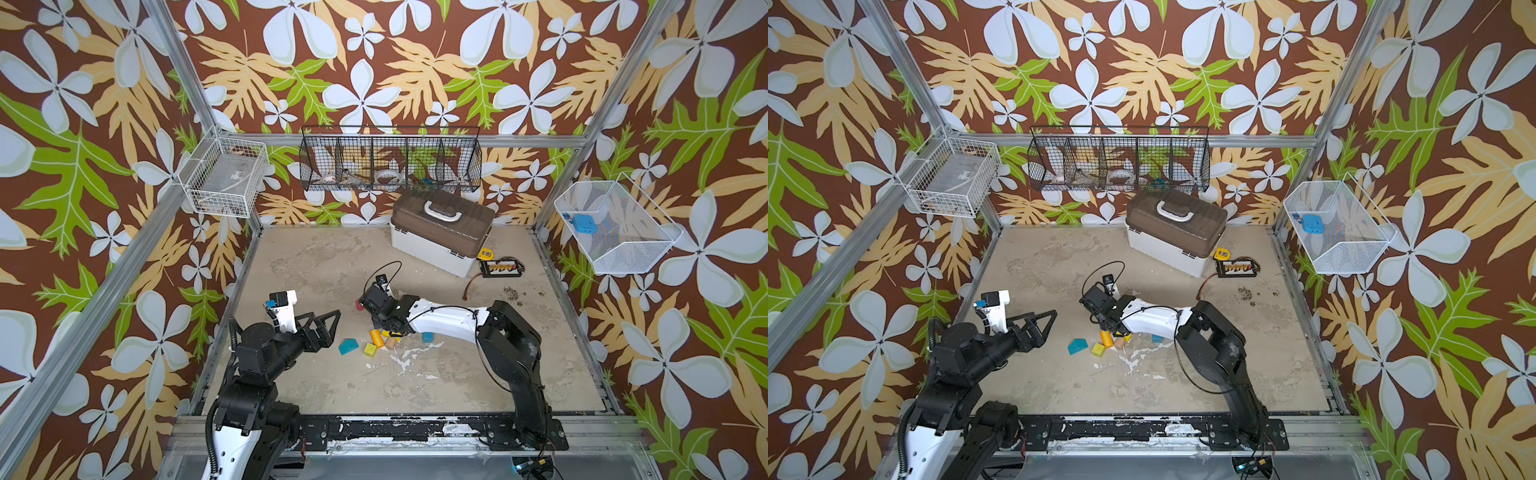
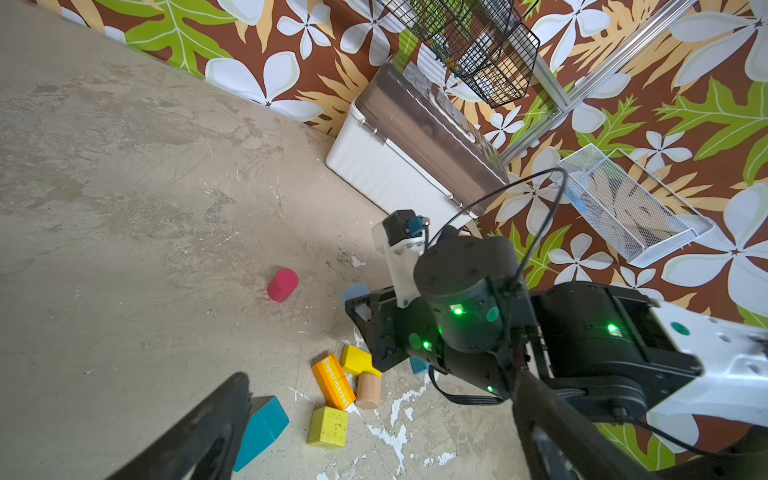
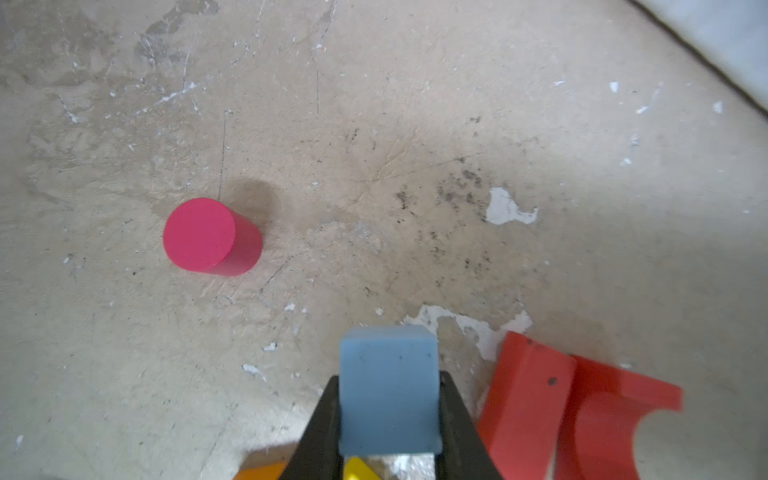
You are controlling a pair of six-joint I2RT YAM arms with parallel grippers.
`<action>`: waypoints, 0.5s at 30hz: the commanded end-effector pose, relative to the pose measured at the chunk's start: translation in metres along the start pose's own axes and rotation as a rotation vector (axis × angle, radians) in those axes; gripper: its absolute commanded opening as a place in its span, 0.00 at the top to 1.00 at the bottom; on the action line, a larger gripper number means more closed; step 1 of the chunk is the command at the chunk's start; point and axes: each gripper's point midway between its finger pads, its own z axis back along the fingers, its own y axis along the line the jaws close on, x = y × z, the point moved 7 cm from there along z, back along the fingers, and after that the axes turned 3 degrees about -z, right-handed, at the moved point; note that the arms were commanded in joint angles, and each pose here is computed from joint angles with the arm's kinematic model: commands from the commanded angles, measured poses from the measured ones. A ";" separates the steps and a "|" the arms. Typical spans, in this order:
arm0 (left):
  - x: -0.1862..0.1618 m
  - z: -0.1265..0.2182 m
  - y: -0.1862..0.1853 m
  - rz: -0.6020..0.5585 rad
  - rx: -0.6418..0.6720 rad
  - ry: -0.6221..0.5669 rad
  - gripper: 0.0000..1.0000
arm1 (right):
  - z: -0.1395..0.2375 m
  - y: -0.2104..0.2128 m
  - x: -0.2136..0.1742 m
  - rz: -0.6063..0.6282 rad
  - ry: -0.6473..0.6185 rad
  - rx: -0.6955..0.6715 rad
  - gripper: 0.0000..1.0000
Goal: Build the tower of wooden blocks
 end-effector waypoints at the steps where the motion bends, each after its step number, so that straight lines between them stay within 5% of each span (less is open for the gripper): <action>1: 0.002 0.001 -0.002 -0.008 -0.013 -0.016 0.00 | 0.015 -0.012 -0.001 -0.059 -0.025 -0.006 0.80; 15: 0.003 0.002 -0.002 -0.009 -0.011 -0.024 0.00 | 0.035 -0.057 -0.052 -0.227 0.009 0.001 0.89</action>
